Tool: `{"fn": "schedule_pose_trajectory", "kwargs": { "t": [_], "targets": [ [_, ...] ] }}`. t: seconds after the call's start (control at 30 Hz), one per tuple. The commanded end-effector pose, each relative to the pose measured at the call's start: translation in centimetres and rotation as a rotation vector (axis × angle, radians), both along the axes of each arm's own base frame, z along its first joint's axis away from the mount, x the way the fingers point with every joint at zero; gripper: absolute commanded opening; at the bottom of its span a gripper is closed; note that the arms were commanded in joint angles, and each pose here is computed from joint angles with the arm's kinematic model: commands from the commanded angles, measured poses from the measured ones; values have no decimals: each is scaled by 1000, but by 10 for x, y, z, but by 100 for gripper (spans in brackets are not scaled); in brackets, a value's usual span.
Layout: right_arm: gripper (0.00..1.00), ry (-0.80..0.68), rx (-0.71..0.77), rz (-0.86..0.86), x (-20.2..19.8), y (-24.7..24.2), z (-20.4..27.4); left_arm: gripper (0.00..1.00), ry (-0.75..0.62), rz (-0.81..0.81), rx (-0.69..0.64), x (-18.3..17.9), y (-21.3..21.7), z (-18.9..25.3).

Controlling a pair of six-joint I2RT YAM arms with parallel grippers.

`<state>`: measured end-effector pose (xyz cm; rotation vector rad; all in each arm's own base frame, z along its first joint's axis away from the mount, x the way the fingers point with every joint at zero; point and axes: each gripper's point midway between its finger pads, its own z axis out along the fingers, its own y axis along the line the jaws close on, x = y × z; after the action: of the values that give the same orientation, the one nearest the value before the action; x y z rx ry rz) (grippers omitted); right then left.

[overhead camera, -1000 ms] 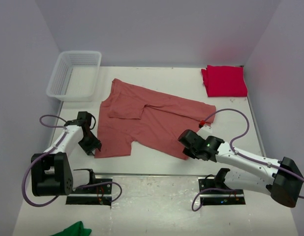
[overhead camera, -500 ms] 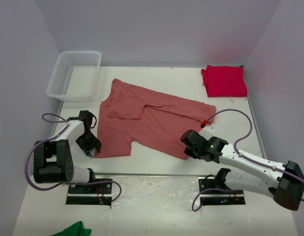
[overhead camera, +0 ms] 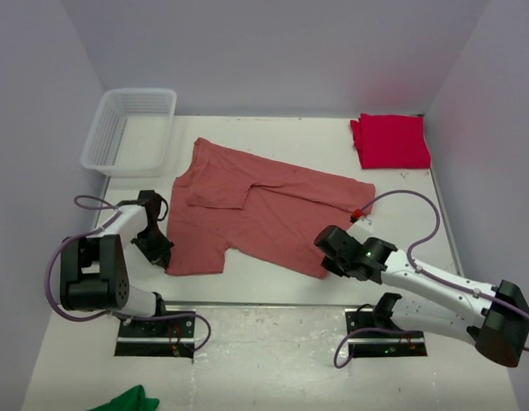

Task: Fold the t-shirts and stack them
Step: Grap the side of the flattened tshirt closest away from the robot with both arms

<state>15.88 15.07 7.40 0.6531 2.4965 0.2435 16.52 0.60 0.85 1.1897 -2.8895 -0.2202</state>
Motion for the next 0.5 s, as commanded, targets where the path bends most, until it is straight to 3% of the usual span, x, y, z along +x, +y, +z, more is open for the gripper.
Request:
{"fn": "schedule_pose_trajectory", "kwargs": {
  "t": [0.0,0.2,0.47],
  "targets": [
    [0,4,-23,-25,3,-2,2,0,-27,10,-1,5,3,3],
    [0,36,-130,-81,2,-19,3,0,-88,3,-61,7,-8,19],
    [0,5,-178,-106,4,-35,21,0,-271,-44,-35,42,-2,62]
  ]
}}
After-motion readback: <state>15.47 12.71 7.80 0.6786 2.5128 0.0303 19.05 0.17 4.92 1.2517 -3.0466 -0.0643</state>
